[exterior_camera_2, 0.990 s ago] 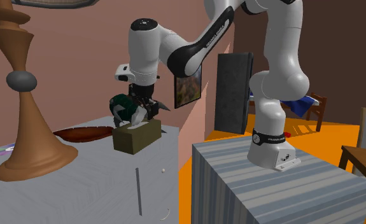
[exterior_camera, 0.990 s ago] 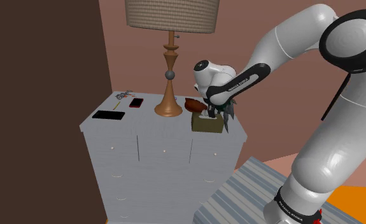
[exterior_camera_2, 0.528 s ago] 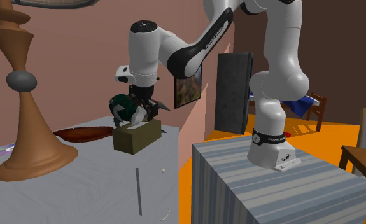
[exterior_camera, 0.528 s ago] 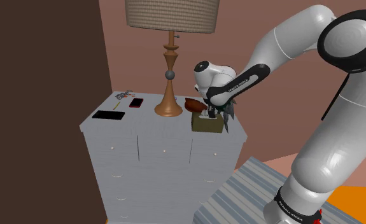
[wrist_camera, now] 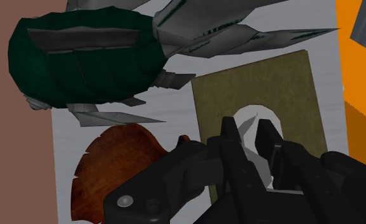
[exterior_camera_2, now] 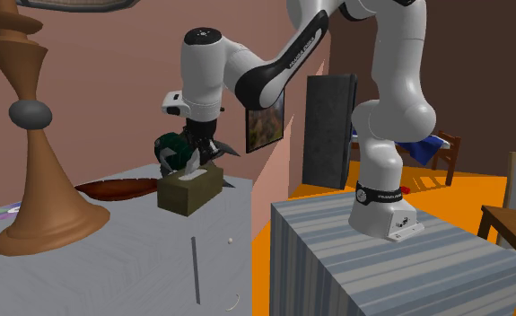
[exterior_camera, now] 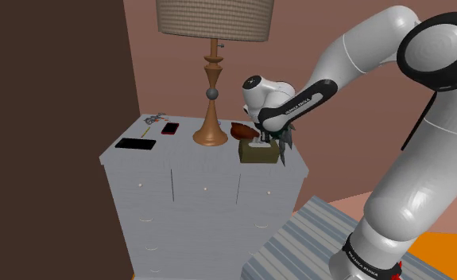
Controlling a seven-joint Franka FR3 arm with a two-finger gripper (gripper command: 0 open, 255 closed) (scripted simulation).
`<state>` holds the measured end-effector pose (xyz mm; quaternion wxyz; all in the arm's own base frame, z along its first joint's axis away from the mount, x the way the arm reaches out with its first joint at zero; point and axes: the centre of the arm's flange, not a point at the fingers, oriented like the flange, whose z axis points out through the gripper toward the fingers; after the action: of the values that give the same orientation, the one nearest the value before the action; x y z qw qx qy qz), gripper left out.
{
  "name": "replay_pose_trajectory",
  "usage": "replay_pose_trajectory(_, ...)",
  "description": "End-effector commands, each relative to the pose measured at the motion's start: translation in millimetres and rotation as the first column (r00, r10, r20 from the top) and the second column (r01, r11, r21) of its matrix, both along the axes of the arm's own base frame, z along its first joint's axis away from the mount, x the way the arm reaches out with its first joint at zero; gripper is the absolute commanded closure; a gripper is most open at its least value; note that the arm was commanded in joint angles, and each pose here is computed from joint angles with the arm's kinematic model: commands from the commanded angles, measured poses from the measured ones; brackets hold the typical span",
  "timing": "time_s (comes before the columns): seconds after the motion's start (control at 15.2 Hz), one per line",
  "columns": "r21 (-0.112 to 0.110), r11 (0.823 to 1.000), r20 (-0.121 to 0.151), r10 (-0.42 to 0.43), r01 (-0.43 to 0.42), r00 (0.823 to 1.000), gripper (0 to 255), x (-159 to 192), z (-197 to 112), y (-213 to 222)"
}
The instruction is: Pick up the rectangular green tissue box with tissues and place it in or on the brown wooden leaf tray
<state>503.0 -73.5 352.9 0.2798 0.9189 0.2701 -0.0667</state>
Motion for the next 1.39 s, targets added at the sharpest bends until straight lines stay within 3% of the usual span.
replay_pose_trajectory(0.0,0.002,1.000,-0.004,0.002,-0.002,1.000,255,-0.2,-1.9,1.6)
replay_pose_trajectory(0.13,0.002,1.000,-0.003,0.002,-0.002,1.000,255,-0.5,-2.7,1.7)
replay_pose_trajectory(1.32,0.002,1.000,-0.003,0.002,-0.002,1.000,255,-0.5,92.3,1.7)
